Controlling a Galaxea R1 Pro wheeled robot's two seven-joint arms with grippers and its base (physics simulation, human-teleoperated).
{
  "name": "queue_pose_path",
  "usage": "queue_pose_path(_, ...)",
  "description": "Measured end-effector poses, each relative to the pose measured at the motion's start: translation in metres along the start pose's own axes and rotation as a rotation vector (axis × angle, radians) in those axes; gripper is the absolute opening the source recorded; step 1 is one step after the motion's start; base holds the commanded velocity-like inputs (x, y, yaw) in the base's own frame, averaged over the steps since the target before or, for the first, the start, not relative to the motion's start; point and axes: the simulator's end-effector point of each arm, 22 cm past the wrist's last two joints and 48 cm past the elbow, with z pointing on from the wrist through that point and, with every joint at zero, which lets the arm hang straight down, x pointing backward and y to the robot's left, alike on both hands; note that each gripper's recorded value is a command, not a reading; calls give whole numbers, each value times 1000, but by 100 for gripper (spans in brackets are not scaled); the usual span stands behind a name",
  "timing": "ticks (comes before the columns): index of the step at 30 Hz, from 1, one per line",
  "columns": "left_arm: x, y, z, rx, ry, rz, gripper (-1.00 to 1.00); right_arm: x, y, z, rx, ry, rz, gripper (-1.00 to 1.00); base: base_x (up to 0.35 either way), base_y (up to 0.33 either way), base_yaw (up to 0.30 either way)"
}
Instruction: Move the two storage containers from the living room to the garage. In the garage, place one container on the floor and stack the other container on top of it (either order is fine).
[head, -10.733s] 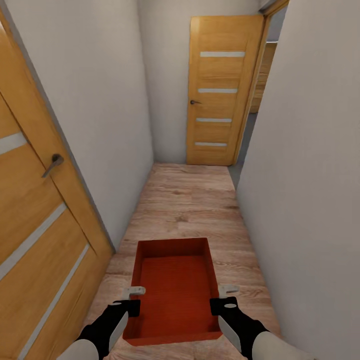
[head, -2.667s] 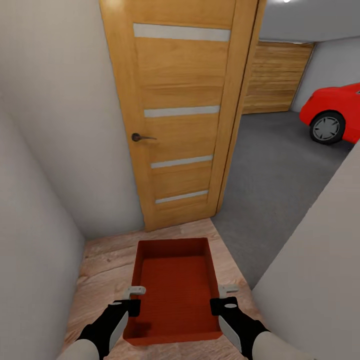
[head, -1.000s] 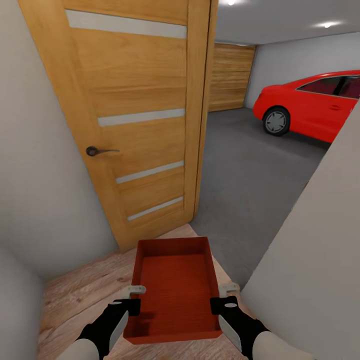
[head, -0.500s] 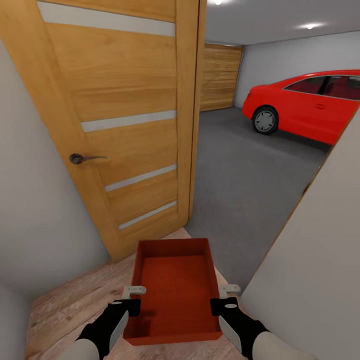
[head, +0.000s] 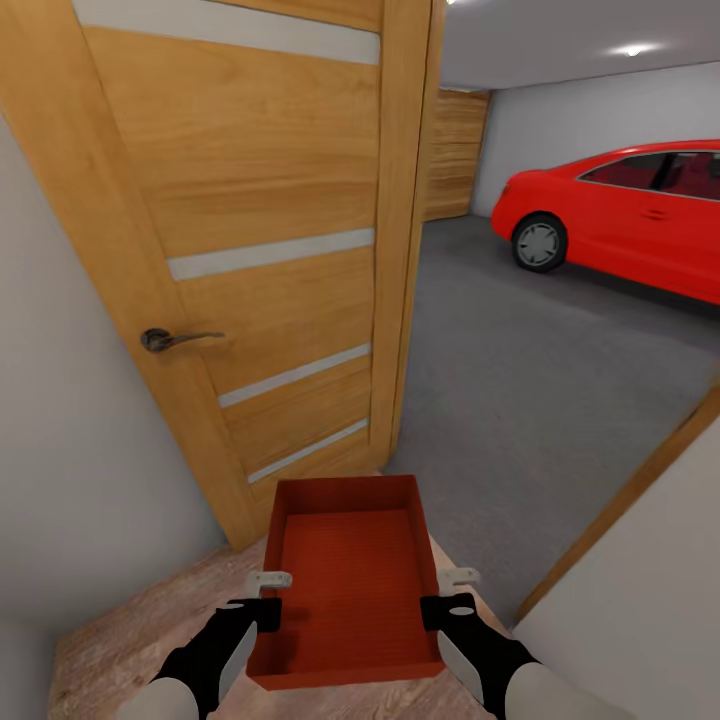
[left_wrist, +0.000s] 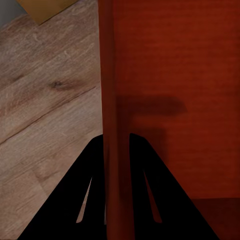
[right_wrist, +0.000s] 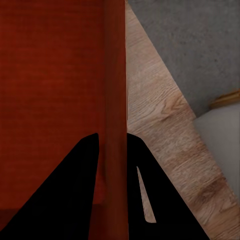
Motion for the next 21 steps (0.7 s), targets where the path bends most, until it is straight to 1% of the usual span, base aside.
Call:
queue_pose_path(2,0,0,0,0,-1,-1,-100,0,0,0,0,-1,0,-100,251,106,-50)
queue_pose_path(6,-1,0,0,1,-2,-1,-100,-1,0,0,1,-2,0,-100,104,25,-202)
queue_pose_path(21,-1,0,0,0,-3,-1,-100,-2,0,0,1,-3,0,-100,4,1,-279)
